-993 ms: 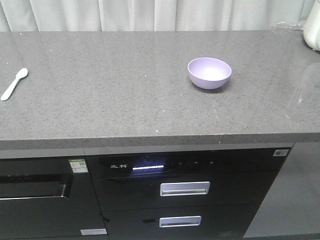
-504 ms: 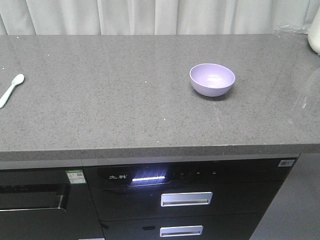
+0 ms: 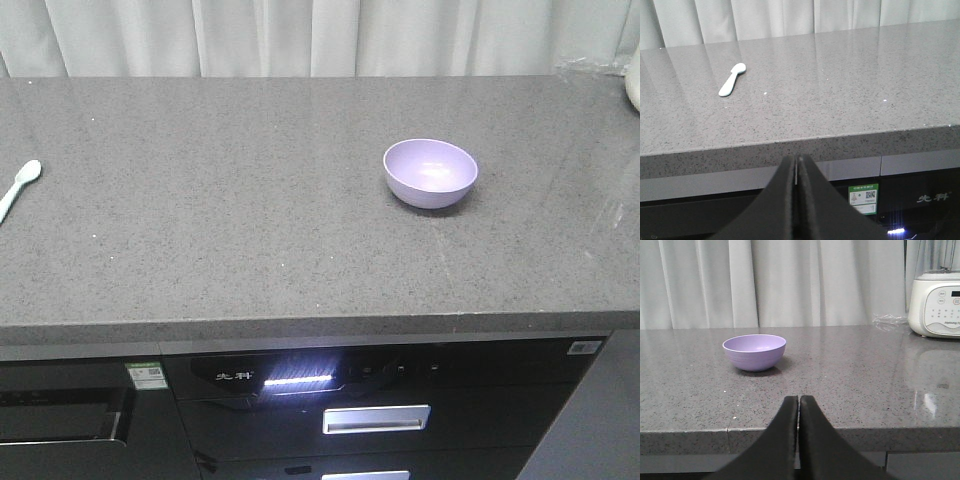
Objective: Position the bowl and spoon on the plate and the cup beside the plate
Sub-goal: 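Drive closer and align the base with the lavender bowl and spoon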
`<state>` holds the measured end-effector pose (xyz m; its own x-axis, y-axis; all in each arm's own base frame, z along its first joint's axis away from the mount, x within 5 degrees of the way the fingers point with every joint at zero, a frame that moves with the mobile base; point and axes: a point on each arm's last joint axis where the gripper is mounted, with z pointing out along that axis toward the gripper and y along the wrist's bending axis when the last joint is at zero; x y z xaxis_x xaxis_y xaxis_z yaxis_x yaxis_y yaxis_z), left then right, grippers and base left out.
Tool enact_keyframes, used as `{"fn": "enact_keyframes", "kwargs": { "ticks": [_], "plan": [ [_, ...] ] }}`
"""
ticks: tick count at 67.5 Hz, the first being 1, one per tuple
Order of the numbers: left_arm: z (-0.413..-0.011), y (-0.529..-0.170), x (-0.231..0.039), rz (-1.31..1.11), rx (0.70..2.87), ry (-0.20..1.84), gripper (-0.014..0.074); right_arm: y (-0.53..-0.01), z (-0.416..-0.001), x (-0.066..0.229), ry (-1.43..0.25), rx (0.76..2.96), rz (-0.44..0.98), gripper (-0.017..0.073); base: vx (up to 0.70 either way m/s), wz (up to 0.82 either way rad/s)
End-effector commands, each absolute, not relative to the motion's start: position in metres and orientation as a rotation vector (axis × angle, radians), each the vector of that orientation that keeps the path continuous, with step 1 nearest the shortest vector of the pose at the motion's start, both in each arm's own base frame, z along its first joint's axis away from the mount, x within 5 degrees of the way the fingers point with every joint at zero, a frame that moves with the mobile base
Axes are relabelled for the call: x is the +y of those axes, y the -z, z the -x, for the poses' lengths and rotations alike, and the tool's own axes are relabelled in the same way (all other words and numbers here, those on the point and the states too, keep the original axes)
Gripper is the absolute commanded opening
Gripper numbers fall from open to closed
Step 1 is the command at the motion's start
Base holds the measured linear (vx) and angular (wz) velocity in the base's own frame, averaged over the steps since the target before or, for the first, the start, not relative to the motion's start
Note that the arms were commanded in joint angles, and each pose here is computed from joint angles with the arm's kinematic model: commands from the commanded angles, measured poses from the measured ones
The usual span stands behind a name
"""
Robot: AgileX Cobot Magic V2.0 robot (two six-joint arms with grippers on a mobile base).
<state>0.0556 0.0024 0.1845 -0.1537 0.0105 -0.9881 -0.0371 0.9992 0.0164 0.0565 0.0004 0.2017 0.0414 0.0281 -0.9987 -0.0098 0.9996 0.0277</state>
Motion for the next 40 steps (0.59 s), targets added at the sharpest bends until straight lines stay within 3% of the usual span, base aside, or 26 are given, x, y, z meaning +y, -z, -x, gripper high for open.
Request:
{"fn": "enact_keyframes", "kwargs": {
  "ticks": [1,40],
  "plan": [
    [-0.0551,-0.1946,0.0022,0.032,1.63,-0.028,-0.0006,-0.2075,-0.0556,0.0012,-0.03,1.45,0.001,-0.0003,0.07,0.01],
    [-0.0551,-0.1946,0.0022,0.032,1.63,-0.028,-0.0006,-0.2075,-0.0556,0.0012,-0.03,1.45,0.001,-0.0003,0.07,0.01]
  ]
}}
